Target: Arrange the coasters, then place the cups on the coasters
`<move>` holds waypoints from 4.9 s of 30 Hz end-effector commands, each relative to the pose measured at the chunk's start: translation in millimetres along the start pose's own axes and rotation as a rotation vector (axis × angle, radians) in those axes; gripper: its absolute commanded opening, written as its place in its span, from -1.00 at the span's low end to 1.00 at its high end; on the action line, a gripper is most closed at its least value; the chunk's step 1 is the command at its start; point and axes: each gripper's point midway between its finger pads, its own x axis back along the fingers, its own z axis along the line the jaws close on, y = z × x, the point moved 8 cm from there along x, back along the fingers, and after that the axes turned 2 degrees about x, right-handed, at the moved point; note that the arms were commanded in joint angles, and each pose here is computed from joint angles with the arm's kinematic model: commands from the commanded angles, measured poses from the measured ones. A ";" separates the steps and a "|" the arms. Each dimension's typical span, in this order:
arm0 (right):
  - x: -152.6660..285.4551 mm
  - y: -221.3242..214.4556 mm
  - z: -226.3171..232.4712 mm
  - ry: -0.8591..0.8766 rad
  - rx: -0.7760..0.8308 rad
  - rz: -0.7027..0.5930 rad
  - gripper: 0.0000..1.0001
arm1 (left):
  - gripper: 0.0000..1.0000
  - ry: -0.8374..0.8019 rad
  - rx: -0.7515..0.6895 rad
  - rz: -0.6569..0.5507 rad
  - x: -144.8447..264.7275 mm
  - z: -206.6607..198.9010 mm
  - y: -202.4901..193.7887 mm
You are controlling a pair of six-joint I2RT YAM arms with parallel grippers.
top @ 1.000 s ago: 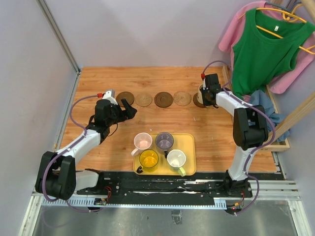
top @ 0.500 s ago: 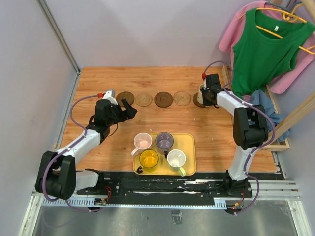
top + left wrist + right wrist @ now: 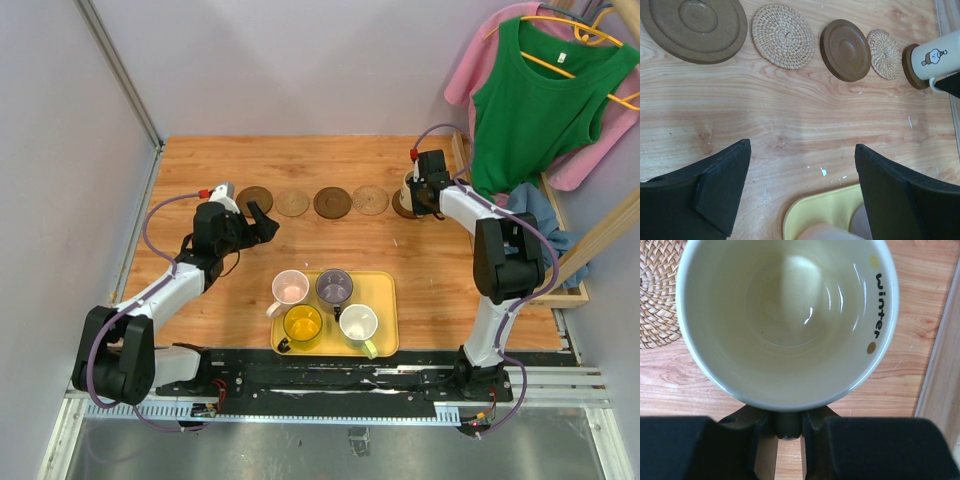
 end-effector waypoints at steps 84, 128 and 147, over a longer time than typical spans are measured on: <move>253.0 -240.5 185.2 0.352 0.369 -0.042 0.36 | 0.86 -0.130 -0.064 0.067 71.8 -26.2 -62.8; 245.6 -265.8 185.7 0.342 0.352 0.052 -0.15 | 0.86 -0.141 -0.023 0.055 79.4 -21.0 -71.5; 248.0 -259.3 178.5 0.312 0.312 -0.009 -0.42 | 0.86 -0.138 -0.022 0.064 81.5 -19.2 -74.2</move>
